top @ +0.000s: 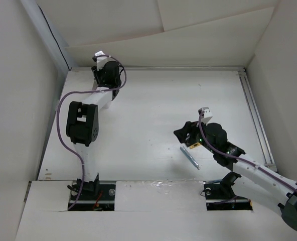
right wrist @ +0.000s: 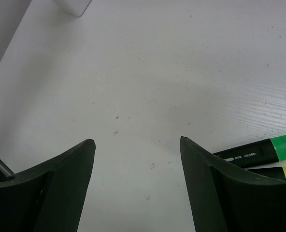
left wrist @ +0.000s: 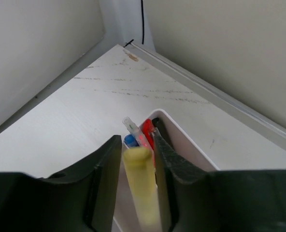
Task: Sort the stationery into containers
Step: Place the stationery into the container, then grab a piece of stationery with the left arm
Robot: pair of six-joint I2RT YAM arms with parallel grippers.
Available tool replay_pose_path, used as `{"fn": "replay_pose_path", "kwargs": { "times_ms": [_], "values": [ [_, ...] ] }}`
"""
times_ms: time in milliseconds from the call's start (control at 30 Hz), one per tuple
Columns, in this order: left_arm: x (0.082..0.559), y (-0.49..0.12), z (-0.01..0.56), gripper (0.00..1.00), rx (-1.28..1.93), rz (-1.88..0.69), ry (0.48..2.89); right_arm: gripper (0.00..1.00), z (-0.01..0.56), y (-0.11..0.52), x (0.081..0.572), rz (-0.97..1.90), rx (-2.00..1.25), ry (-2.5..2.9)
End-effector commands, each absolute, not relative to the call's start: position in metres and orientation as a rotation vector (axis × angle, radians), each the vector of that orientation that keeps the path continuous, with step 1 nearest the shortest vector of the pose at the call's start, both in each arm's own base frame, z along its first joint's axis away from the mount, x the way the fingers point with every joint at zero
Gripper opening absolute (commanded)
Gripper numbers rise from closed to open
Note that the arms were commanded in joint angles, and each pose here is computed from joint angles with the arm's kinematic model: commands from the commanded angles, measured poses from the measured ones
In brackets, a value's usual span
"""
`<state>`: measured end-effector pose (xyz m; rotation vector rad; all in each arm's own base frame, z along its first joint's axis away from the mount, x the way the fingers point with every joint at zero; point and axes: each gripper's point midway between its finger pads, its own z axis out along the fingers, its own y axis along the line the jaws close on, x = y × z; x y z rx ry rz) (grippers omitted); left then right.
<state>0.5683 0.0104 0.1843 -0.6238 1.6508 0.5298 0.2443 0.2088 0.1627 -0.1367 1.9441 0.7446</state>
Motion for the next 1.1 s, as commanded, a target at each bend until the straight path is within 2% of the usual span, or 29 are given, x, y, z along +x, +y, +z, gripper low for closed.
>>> {"fn": "replay_pose_path", "kwargs": {
  "times_ms": [0,167,233,300,367,400,433,467,533,633,733,767,867,933,1000,1067],
  "values": [
    [0.557,0.006,0.264,0.31,-0.698,0.372,1.498,0.77,0.178,0.209,0.25,0.76,-0.135,1.874],
    [0.542,-0.005,0.312,0.41,-0.676,0.213,1.451,0.82,0.182,0.204,0.253,0.737,-0.11,1.858],
    [0.536,-0.006,0.315,0.4,-0.679,0.199,1.467,0.82,0.179,0.203,0.25,0.74,-0.102,1.867],
    [0.531,-0.013,0.333,0.33,-0.678,0.117,1.45,0.81,0.183,0.2,0.252,0.729,-0.086,1.853],
    [0.527,-0.027,0.338,0.28,-0.654,0.041,1.465,0.66,0.184,0.191,0.254,0.693,-0.04,1.85],
    [0.521,-0.035,0.346,0.24,-0.658,-0.007,1.459,0.55,0.181,0.187,0.255,0.666,-0.023,1.857],
    [0.516,-0.057,0.346,0.24,-0.634,-0.044,1.484,0.27,0.177,0.182,0.257,0.645,0.017,1.873],
    [0.512,-0.073,0.348,0.24,-0.615,-0.087,1.494,0.15,0.168,0.174,0.256,0.602,0.048,1.906],
    [0.499,-0.133,0.341,0.23,-0.541,-0.24,1.551,0.0,0.168,0.154,0.264,0.497,0.166,1.908],
    [0.468,-0.196,0.313,0.21,-0.435,-0.406,1.66,0.0,0.146,0.127,0.258,0.349,0.327,2.008],
    [0.421,-0.271,0.287,0.21,-0.303,-0.639,1.74,0.0,0.15,0.108,0.252,0.25,0.417,2.031],
    [0.396,-0.291,0.26,0.21,-0.244,-0.685,1.806,0.0,0.161,0.104,0.252,0.247,0.438,2.014],
    [0.351,-0.318,0.217,0.14,-0.154,-0.8,1.915,0.0,0.178,0.093,0.247,0.244,0.5,1.979],
    [0.321,-0.336,0.203,0.13,-0.1,-0.853,1.956,0.04,0.202,0.092,0.248,0.278,0.519,1.927],
    [0.283,-0.362,0.196,0.12,0.089,-0.951,1.984,0.07,0.234,0.088,0.252,0.291,0.551,1.861],
    [0.249,-0.388,0.194,0.13,0.272,-1.029,1.996,0.17,0.252,0.079,0.252,0.259,0.575,1.83]
  ]
}}
